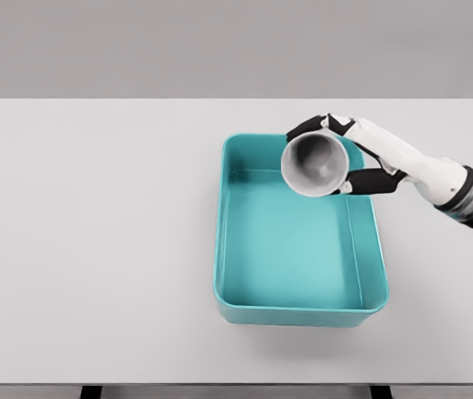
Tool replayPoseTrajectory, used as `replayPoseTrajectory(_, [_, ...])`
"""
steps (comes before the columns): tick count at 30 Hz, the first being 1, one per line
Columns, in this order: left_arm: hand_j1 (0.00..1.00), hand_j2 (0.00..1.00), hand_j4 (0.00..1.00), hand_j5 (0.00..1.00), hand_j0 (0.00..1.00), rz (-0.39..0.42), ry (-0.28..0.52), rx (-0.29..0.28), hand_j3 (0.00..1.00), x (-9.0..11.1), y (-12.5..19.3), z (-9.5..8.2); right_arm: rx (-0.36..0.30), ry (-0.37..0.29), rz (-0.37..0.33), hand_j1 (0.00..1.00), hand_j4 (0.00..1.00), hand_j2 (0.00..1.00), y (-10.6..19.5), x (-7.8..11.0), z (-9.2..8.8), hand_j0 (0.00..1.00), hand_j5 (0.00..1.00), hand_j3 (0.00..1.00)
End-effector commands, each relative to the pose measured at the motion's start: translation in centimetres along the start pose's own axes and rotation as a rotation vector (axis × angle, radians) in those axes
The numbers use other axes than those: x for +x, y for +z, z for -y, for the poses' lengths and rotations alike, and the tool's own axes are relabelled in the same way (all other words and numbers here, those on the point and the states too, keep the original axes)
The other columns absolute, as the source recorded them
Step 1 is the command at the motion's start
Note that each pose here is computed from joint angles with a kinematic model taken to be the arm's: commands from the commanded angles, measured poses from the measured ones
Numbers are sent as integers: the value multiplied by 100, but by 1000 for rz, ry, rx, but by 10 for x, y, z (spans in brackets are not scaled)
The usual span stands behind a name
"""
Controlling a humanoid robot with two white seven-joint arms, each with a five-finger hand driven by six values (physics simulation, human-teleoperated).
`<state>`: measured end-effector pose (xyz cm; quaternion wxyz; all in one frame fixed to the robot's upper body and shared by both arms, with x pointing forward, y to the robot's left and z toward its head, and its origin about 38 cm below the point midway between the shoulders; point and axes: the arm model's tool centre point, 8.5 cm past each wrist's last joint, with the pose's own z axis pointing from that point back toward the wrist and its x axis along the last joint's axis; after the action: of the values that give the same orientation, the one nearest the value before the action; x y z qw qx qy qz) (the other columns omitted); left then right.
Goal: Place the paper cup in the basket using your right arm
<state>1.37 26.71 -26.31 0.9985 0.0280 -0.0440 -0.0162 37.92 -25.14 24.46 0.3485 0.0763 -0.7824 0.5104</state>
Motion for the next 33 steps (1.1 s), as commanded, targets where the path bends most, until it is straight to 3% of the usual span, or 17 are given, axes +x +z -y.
replayPoseTrajectory(1, [100,100,100,100,100,-1,-1,0,100,0,0,0,41,14,4,57,57,57,-4,1,-9,57,57,57])
replayPoseTrajectory(13, [100,100,100,100,100,1,0,0,100,0,0,0,191,156,-35,57,57,57,-6,-3,-22,57,57,57])
replayPoseTrajectory(24, [100,100,100,100,100,-1,0,0,100,0,0,0,352,203,-11,58,58,58,-11,-1,-39,58,58,58])
replayPoseTrajectory(33, [100,100,100,100,100,-1,0,0,100,0,0,0,401,241,-13,59,59,59,-4,-2,-41,59,59,59])
